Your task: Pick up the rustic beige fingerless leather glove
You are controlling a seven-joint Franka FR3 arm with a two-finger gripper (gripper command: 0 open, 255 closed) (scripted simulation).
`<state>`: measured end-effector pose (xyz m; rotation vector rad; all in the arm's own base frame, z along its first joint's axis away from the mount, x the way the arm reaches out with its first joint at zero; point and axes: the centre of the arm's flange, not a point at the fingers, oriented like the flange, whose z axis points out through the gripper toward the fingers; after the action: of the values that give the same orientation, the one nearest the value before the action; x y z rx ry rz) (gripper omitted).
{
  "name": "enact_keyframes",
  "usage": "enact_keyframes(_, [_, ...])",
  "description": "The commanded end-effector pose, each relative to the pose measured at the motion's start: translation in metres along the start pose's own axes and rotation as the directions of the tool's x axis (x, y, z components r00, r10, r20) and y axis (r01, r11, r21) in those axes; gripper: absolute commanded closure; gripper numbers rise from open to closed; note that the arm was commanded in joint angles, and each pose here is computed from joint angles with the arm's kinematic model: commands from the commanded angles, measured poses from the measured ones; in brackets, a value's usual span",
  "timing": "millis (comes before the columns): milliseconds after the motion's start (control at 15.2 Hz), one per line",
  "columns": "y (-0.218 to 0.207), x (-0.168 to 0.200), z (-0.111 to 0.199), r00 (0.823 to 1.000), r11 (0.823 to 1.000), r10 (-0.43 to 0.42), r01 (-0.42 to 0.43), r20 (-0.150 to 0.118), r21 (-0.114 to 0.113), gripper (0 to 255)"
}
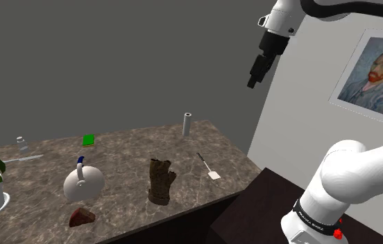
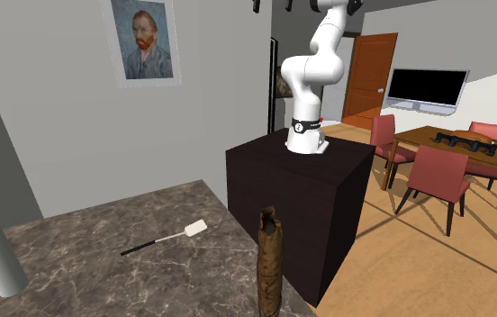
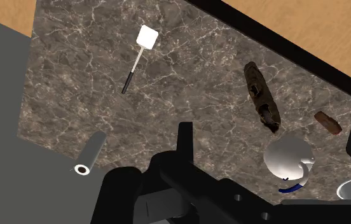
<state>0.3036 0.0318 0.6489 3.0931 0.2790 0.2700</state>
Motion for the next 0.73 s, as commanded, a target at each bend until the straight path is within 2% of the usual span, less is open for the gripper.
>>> enact_keyframes(0, [0.0,0.0,0.0,1.0,1.0,0.0,0.0,0.0,0.0,0])
enact_keyframes(660, [-0.014,0.036,0.125,0.992,0.992,-0.122,0.123,-0.025,0.03,0])
